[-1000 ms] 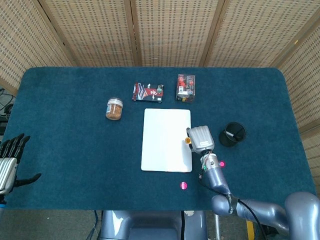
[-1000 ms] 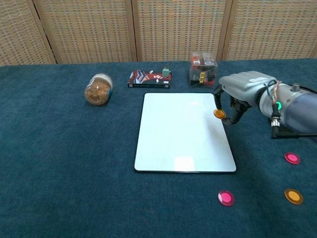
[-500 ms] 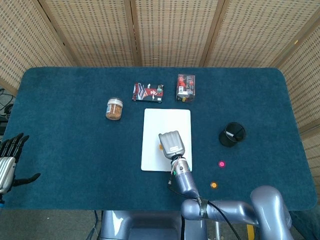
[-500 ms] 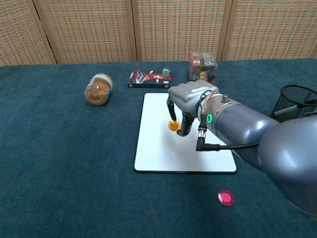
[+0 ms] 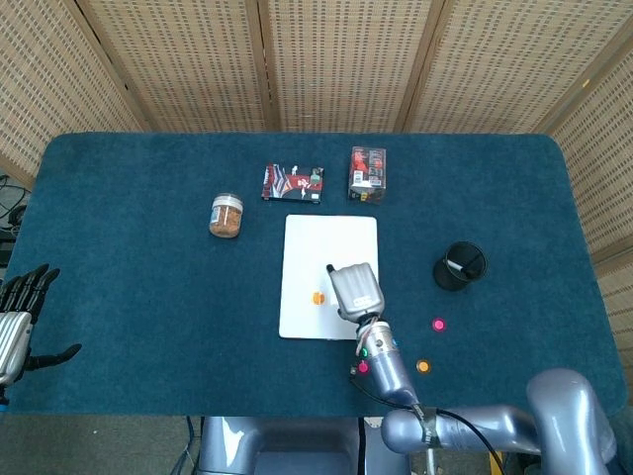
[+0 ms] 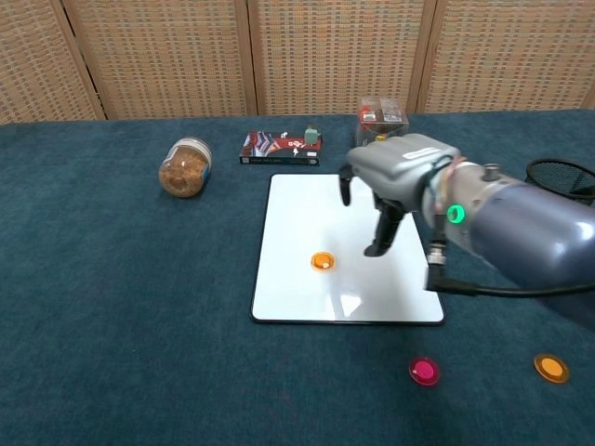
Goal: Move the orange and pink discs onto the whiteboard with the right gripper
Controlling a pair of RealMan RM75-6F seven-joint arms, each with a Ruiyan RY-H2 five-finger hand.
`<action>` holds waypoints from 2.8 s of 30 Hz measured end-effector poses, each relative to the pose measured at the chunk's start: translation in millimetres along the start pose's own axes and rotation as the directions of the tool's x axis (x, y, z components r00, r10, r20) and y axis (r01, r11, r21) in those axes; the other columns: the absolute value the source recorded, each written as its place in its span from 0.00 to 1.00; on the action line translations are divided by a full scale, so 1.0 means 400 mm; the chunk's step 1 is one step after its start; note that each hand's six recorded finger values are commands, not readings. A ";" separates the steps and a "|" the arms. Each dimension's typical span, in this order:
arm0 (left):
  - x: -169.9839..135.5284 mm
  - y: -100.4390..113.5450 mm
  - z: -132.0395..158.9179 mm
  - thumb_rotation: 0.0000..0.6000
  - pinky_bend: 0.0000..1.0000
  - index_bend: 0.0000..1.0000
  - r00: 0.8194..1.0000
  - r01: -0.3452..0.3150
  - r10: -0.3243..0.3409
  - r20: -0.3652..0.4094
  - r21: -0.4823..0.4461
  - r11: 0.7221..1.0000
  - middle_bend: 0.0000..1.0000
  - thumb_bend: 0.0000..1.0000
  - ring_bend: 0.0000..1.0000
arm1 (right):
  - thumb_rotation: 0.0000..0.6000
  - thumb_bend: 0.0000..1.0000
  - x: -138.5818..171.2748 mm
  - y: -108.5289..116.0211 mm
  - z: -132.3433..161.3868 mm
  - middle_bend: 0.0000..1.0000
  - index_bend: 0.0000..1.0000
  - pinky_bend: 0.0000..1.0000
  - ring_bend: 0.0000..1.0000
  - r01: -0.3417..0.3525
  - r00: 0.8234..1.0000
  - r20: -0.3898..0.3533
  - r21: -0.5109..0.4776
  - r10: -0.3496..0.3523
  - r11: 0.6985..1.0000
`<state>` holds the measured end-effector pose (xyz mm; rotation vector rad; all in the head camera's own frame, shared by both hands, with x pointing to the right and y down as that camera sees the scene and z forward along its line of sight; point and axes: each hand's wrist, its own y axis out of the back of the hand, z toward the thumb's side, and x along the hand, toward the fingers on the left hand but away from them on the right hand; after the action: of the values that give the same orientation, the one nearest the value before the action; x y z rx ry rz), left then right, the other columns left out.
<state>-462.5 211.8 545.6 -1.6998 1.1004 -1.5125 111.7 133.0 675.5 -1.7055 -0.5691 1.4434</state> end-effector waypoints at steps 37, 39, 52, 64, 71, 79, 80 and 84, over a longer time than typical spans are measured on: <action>-0.015 -0.008 0.017 1.00 0.00 0.00 1.000 -0.005 0.005 0.013 0.027 1.000 0.00 0.00 0.00 | 1.00 0.31 0.193 -0.223 -0.397 1.00 0.39 1.00 1.00 -0.107 0.989 0.103 0.003 0.106 0.994; -0.015 -0.008 0.017 1.00 0.00 0.00 1.000 -0.005 0.004 0.014 0.027 1.000 0.00 0.00 0.00 | 1.00 0.31 0.194 -0.225 -0.399 1.00 0.39 1.00 1.00 -0.109 0.989 0.102 0.007 0.108 0.994; -0.015 -0.005 0.017 1.00 0.00 0.00 1.000 -0.006 0.005 0.016 0.023 1.000 0.00 0.00 0.00 | 1.00 0.31 0.192 -0.249 -0.412 1.00 0.39 1.00 1.00 -0.136 0.984 0.116 0.030 0.132 0.990; -0.015 -0.008 0.018 1.00 0.00 0.00 1.000 -0.003 0.002 0.016 0.027 1.000 0.00 0.00 0.00 | 1.00 0.31 0.187 -0.251 -0.429 1.00 0.48 1.00 1.00 -0.142 0.982 0.126 0.031 0.138 0.989; -0.015 -0.007 0.017 1.00 0.00 0.00 1.000 -0.003 0.003 0.014 0.025 1.000 0.00 0.00 0.00 | 1.00 0.31 0.184 -0.247 -0.422 1.00 0.52 1.00 1.00 -0.141 0.983 0.123 0.013 0.139 0.990; -0.016 -0.004 0.016 1.00 0.00 0.00 1.000 -0.005 0.005 0.014 0.021 1.000 0.00 0.00 0.00 | 1.00 0.31 0.179 -0.230 -0.400 1.00 0.52 1.00 1.00 -0.136 0.984 0.113 -0.045 0.140 0.990; -0.016 -0.004 0.016 1.00 0.00 0.00 1.000 -0.005 0.005 0.014 0.021 1.000 0.00 0.00 0.00 | 1.00 0.31 0.177 -0.225 -0.394 1.00 0.52 1.00 1.00 -0.134 0.984 0.110 -0.058 0.140 0.989; -0.016 -0.004 0.015 1.00 0.00 0.00 1.000 -0.004 0.003 0.013 0.020 1.000 0.00 0.00 0.00 | 1.00 0.34 0.158 -0.187 -0.357 1.00 0.52 1.00 1.00 -0.115 0.988 0.086 -0.107 0.124 0.988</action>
<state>-456.2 217.7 542.9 -1.6910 1.0770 -1.5032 275.5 182.5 700.7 -1.7853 -0.6079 1.6097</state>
